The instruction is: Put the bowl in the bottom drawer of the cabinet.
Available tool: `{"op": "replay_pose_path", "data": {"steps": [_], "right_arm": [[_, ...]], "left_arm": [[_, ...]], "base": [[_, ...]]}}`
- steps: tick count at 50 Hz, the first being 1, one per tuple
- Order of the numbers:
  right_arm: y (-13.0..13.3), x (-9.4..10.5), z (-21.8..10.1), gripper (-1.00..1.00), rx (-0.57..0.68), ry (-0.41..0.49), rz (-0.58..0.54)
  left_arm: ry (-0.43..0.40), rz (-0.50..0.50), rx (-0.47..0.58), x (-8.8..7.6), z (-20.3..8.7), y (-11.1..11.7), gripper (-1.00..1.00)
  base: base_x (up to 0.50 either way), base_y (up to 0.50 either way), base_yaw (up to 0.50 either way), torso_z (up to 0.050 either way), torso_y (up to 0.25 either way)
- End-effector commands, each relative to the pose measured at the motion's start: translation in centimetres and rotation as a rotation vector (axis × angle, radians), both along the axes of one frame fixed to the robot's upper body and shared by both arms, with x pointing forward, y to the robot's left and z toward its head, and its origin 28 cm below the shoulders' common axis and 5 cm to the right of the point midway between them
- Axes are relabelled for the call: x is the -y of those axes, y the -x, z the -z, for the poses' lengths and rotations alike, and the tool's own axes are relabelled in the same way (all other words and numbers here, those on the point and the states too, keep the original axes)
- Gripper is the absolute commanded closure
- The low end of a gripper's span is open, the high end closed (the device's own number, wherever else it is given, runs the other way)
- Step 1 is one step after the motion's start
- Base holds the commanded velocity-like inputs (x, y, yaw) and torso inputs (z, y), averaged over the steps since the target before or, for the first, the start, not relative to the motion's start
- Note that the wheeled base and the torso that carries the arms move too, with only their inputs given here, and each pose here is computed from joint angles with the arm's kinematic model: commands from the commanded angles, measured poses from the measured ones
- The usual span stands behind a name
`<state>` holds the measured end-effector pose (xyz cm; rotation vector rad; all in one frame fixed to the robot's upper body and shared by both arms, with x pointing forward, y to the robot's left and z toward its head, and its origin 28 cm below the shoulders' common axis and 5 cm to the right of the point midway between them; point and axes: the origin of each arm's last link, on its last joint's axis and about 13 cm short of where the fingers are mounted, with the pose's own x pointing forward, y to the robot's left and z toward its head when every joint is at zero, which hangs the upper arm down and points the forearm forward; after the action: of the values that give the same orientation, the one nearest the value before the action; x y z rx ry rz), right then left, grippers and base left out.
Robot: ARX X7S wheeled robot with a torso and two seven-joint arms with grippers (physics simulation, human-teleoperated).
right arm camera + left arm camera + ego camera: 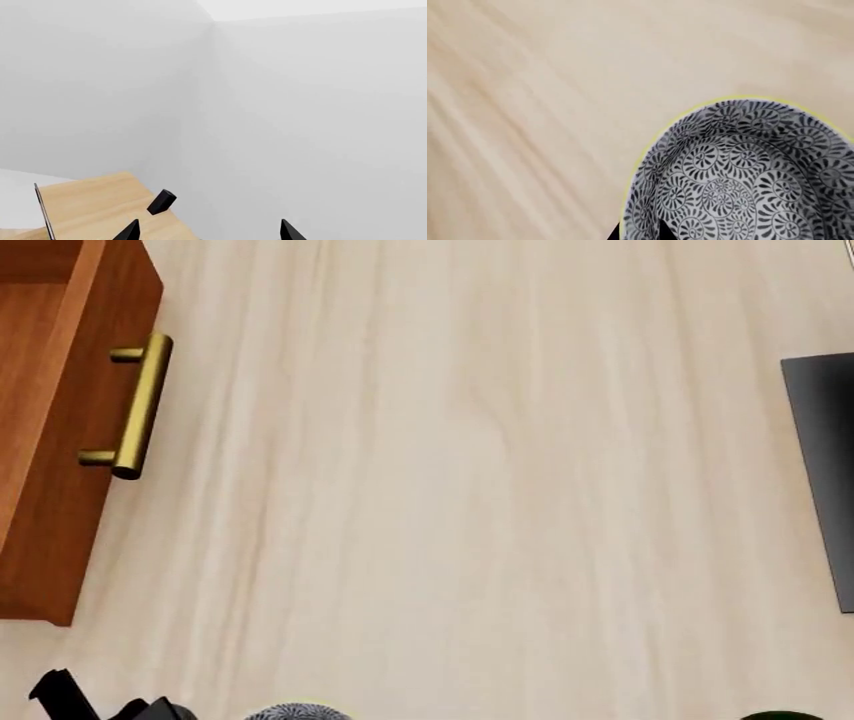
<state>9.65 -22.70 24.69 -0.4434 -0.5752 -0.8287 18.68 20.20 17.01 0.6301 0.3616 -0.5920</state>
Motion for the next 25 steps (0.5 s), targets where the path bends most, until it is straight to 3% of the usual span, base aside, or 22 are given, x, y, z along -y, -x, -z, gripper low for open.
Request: {"op": "replay_pose_path", "data": {"steps": [1, 14, 25], "right_arm": [[0.1, 0.1, 0.0, -1.00, 0.000, 0.000, 0.000], [0.2, 0.1, 0.0, -1.00, 0.001, -0.001, 0.002], [0.0, -0.1, 0.0, -1.00, 0.006, 0.001, -0.006]], "left_arm": [[-0.020, -0.064, 0.038, -0.3, 0.1, -0.6, 1.00], [-0.019, -0.057, 0.069, -0.2, -0.7, -0.3, 1.00], [0.011, 0.015, 0.295, 0.8, -5.6, 2.3, 1.00]], "base": [[0.00, 0.00, 0.00, 0.000, 0.000], [0.00, 0.00, 0.00, 0.000, -0.001], [0.00, 0.00, 0.00, 0.000, 0.000]]}}
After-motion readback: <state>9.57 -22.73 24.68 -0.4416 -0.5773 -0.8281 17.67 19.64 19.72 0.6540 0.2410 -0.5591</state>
